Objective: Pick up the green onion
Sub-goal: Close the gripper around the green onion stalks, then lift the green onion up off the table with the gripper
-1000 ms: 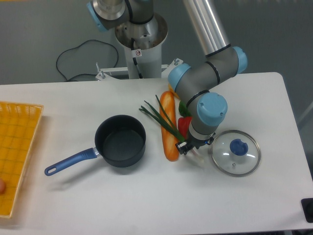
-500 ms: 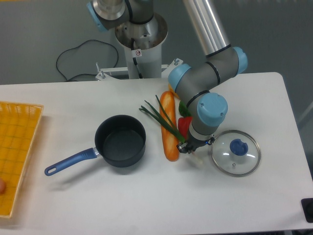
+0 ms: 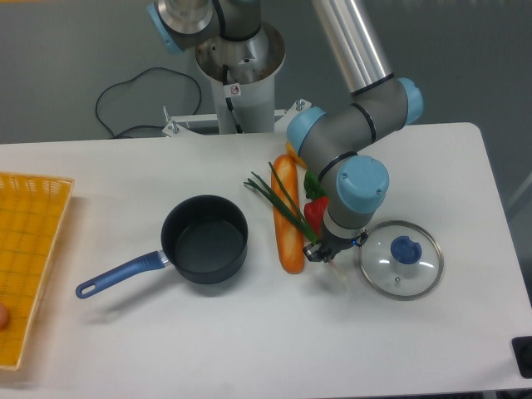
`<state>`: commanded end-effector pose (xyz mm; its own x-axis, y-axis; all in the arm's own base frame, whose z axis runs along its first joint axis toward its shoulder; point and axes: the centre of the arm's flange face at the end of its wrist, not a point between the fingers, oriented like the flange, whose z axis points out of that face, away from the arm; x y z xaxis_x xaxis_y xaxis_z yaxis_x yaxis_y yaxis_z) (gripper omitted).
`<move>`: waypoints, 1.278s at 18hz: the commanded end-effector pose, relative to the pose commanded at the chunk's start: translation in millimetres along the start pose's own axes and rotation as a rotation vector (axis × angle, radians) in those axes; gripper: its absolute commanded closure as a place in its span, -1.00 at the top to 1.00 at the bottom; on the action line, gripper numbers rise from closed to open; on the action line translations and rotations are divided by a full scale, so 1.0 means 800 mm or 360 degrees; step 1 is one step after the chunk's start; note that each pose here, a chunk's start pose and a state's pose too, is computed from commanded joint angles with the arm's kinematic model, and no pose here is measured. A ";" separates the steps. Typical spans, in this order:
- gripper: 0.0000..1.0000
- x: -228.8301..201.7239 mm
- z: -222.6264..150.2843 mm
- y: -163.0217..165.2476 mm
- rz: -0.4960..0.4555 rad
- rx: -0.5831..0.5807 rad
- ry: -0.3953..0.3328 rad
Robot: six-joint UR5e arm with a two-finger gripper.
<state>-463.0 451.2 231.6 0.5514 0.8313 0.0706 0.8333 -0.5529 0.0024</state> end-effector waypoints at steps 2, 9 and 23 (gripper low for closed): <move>-0.78 0.006 -0.015 0.002 0.0012 0.0028 -0.0006; -0.75 0.059 -0.097 0.017 0.0140 0.0209 0.0006; -0.75 0.151 -0.177 0.034 0.0829 0.0421 -0.0023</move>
<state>-379.2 528.3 381.3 0.8900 0.4556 -0.0180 0.4333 -0.8572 -0.2782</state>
